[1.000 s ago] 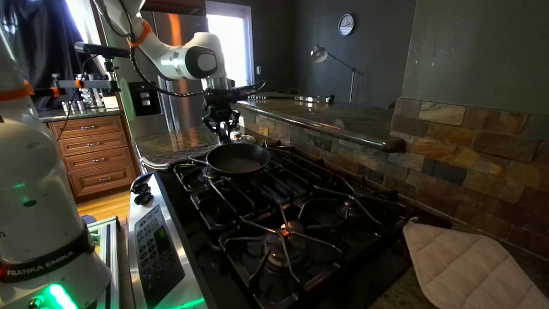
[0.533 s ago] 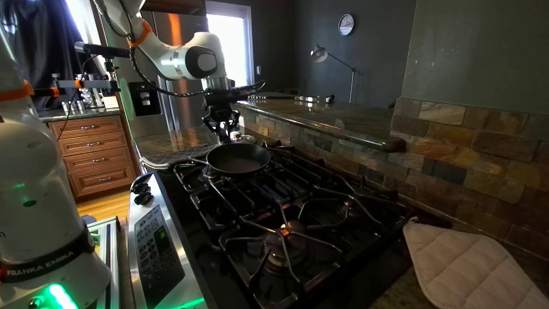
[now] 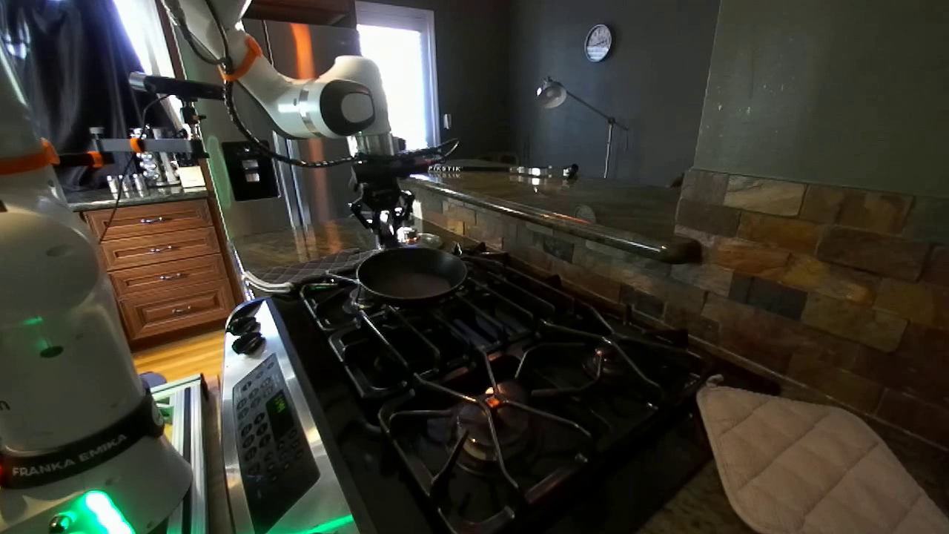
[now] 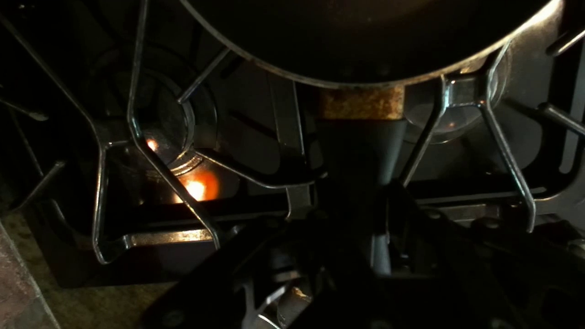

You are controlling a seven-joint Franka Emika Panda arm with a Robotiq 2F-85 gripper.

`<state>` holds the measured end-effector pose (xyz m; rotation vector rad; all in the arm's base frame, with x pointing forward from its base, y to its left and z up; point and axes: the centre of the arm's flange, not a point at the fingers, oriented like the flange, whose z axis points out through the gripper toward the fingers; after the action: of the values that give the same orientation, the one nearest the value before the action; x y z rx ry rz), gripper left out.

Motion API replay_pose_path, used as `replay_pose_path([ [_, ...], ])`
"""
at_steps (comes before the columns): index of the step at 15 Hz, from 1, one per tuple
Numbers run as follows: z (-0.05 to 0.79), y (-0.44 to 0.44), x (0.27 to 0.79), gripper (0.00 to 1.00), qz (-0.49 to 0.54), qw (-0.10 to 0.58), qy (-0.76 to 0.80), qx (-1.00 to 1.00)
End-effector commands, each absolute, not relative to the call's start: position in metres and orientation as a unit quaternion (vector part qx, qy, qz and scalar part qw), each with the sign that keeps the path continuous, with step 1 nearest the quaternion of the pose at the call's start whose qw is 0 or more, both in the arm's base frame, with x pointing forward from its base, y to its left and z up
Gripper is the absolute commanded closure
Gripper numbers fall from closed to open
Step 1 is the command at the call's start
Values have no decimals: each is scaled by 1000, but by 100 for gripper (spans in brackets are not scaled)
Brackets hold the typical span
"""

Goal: Move the pan to the bottom left stove plate

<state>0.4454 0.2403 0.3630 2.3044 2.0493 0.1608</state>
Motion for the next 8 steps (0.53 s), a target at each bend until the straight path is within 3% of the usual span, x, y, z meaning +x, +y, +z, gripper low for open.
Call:
replay_pose_path([
  [1,364,252,437,92,42,26,654,755],
  [8,362,269,428,92,43,18,628,777],
])
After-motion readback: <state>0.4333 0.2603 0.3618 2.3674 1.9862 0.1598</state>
